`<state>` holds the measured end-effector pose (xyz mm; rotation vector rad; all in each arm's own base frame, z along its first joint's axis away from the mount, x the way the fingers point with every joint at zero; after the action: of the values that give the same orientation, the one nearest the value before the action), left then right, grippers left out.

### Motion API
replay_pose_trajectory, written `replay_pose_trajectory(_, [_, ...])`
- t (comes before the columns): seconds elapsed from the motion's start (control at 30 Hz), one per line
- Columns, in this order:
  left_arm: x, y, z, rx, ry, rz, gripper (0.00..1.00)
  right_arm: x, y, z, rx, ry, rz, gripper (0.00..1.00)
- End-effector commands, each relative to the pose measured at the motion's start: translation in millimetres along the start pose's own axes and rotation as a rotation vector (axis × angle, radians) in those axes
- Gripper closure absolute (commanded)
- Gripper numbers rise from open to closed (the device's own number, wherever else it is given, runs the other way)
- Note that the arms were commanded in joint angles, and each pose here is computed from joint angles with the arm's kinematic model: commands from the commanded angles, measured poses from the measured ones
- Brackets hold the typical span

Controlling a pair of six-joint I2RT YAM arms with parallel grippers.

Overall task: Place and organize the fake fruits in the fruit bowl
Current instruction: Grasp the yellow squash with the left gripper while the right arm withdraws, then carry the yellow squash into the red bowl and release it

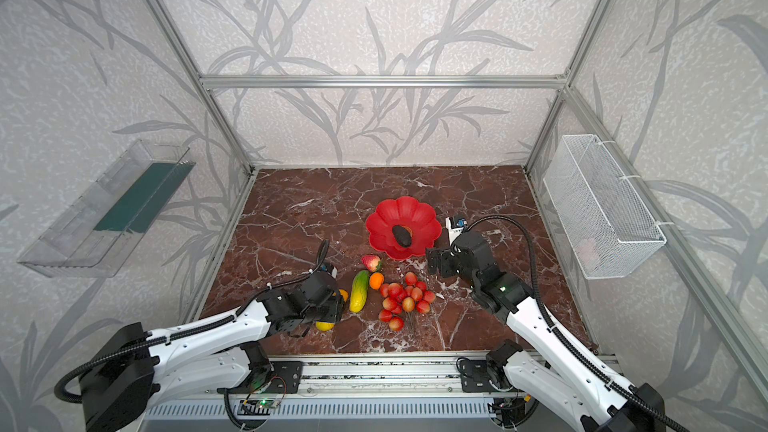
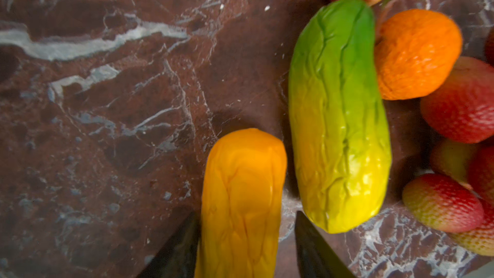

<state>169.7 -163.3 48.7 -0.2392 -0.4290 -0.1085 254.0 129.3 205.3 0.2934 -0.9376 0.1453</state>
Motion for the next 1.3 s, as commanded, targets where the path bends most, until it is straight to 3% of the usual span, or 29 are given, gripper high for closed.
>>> replay_pose_trajectory(0.0, [0, 4, -5, 0.015, -0.02, 0.044, 0.51, -5, -8, 8, -0.027, -0.007, -0.016, 0.01])
replay_pose_trajectory(0.27, [14, -1, 7, 0.001, -0.074, 0.014, 0.62, -6, -15, 21, -0.046, -0.038, -0.022, 0.01])
replay_pose_trajectory(0.47, [73, -33, 53, -0.102, -0.275, -0.015, 0.61, -7, -17, 26, -0.053, -0.05, -0.027, 0.01])
replay_pose_trajectory(0.63, [127, -68, 63, -0.147, -0.337, -0.085, 0.62, -12, -20, 29, -0.057, -0.047, -0.034, 0.01])
replay_pose_trajectory(0.8, [180, -100, 43, -0.184, -0.327, -0.132, 0.62, -16, -22, 37, -0.059, -0.042, -0.038, 0.01])
replay_pose_trajectory(1.0, [235, -105, -4, -0.184, -0.281, -0.073, 0.66, -22, -28, 50, -0.067, -0.052, -0.05, 0.01])
replay_pose_trajectory(1.27, [266, -111, -60, -0.145, -0.243, -0.052, 0.66, -20, -31, 62, -0.078, -0.061, -0.033, 0.01])
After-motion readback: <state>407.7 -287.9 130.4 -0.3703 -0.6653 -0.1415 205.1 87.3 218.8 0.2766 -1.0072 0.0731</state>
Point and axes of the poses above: each gripper's point midway between its finger pads, its own z axis back along the fingers, its own y axis along the line the jaws close on, x = y × z, the point moved 2 cm from there along z, back along the fingers, and after that the axes turned 1 degree about -z, right-handed, at the moved point
